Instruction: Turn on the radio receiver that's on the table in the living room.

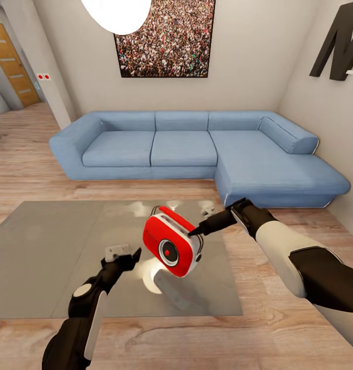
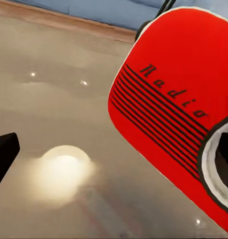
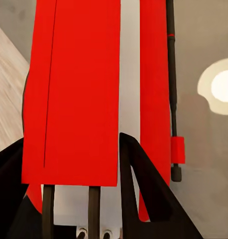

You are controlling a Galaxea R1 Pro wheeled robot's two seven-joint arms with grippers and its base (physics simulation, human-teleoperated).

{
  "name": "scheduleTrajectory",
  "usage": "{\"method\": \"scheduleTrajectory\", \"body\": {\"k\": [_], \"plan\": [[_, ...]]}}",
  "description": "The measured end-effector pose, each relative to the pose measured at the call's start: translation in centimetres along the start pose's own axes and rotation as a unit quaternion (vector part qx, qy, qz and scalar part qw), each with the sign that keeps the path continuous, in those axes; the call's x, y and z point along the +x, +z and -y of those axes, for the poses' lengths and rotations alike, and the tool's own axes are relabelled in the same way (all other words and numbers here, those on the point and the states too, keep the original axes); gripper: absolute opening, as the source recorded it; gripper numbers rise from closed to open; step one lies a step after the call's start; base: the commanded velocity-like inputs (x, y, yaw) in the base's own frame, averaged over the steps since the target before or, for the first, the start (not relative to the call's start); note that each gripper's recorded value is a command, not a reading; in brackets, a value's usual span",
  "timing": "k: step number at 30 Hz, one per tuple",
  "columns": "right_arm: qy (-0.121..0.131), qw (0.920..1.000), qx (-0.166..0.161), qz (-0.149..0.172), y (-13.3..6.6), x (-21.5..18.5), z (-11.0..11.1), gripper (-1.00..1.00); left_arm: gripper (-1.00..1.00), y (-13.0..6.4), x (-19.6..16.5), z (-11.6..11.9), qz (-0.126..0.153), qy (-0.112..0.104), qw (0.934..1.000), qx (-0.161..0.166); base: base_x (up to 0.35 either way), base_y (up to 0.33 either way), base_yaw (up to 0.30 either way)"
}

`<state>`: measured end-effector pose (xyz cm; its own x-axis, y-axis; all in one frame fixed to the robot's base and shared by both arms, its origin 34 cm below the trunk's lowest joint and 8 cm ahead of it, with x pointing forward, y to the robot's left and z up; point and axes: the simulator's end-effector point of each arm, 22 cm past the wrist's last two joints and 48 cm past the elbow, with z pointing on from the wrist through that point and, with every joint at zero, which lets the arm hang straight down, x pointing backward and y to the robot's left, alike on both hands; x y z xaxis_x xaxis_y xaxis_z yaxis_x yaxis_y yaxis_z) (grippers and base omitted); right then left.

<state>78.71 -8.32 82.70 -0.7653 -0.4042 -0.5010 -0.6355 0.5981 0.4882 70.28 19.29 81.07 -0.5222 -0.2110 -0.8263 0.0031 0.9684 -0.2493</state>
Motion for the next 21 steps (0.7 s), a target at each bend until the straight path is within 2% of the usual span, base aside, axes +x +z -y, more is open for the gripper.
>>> {"method": "scheduleTrajectory", "body": {"k": [1, 2, 10, 16, 19, 21], "plan": [[-0.001, 1.0, 0.0, -0.001, 0.0, 0.0, 0.0, -1.0, 1.0, 0.0, 0.0, 0.2, -0.001, 0.002, 1.0, 0.002, 0.0, 0.0, 0.0], [0.0, 1.0, 0.0, 0.0, 0.0, 0.0, 0.0, -1.0, -1.0, 0.0, 0.1, 0.6, -0.001, 0.004, 1.0, 0.005, 0.0, 0.0, 0.0], [0.0, 1.0, -0.001, 0.001, 0.0, 0.0, -0.1, -1.0, -1.0, 0.2, 0.6, 2.7, -0.008, 0.014, 0.9995, 0.027, 0.0, 0.0, 0.0], [0.0, 1.0, -0.002, 0.0, 0.0, 0.0, -0.1, -1.0, -1.0, 0.2, 0.1, 2.3, -0.001, 0.017, 0.9997, 0.019, 0.0, 0.0, 0.0], [0.0, 1.0, -0.004, 0.0, 0.0, 0.0, -0.2, -1.0, -1.0, 0.2, 0.6, 2.4, -0.01, 0.041, 0.9989, 0.019, 0.0, 0.0, 0.0], [0.0, 1.0, -0.005, 0.0, 0.0, 0.0, -0.2, -1.0, -1.0, 0.2, 1.0, 3.9, -0.02, 0.05, 0.9976, 0.043, 0.0, 0.0, 0.0]]}}
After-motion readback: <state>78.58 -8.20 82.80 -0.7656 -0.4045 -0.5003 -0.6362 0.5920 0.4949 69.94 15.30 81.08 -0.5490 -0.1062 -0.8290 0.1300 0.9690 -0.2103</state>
